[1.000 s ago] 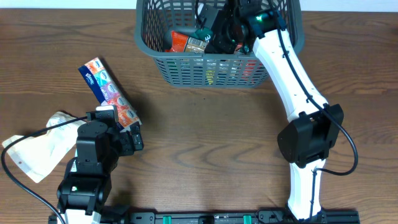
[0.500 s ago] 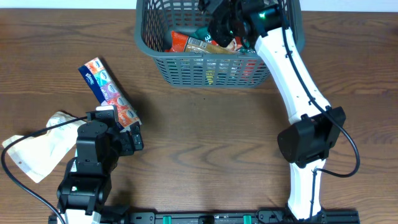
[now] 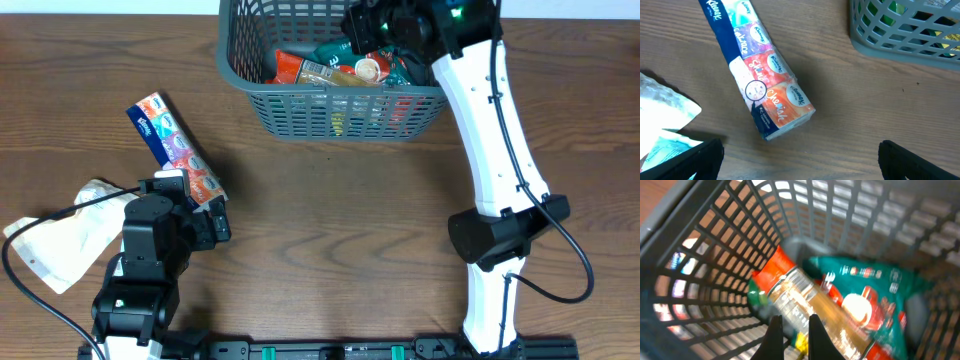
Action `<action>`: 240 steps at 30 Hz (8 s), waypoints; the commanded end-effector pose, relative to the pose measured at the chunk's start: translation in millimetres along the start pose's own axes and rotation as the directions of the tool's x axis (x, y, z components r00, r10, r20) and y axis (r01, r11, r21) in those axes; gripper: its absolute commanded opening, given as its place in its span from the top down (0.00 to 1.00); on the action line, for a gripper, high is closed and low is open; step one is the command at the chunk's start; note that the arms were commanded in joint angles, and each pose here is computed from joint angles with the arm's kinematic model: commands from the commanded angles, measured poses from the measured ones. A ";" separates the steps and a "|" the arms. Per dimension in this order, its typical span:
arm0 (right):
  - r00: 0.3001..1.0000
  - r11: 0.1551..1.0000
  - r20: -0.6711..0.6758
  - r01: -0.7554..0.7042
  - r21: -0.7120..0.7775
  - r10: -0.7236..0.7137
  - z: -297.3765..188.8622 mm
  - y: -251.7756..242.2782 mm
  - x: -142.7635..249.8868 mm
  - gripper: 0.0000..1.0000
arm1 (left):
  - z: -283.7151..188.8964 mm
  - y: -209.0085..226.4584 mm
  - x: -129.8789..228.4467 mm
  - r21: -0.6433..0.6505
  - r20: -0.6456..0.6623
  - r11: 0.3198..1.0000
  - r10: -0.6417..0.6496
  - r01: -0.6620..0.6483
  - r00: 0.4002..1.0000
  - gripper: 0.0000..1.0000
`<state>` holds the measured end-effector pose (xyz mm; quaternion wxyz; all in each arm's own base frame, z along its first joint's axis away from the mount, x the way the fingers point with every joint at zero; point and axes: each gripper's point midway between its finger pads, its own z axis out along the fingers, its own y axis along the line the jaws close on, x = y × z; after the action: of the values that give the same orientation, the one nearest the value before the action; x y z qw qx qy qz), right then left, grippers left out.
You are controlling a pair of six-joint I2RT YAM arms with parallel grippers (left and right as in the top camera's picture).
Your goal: Pack container
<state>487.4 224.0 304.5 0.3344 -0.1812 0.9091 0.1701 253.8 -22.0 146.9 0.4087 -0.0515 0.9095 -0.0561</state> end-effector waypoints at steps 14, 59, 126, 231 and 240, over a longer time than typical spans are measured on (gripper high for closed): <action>0.961 0.966 -0.158 -0.205 0.154 0.229 -24.7 -17.6 47.5 0.98 | -4.3 1.0 -9.6 -0.009 0.025 1.000 -0.012 0.012 1.000 0.01; 0.919 0.986 -0.367 -0.101 0.135 0.144 -34.6 14.9 96.9 0.99 | -4.4 2.6 -2.1 -0.016 -0.006 1.000 -0.011 0.011 1.000 0.02; 0.948 0.985 -0.314 0.005 0.172 0.050 -47.1 52.5 92.2 0.93 | -4.3 2.6 -1.6 -0.016 -0.008 1.000 -0.011 0.011 1.000 0.01; 0.807 0.887 -0.426 -0.244 0.392 0.410 -86.4 -77.5 158.7 0.99 | -4.3 3.0 0.1 -0.018 -0.015 1.000 -0.011 0.011 1.000 0.01; 0.760 0.882 -0.490 -0.230 0.412 0.427 -77.3 -79.9 181.0 0.99 | -4.3 3.0 0.0 -0.018 -0.015 1.000 -0.011 0.011 1.000 0.01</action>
<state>357.1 79.2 218.7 0.0349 0.0053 0.9993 0.0099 247.4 -21.4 139.9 0.3913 -0.0519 0.9172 -0.0534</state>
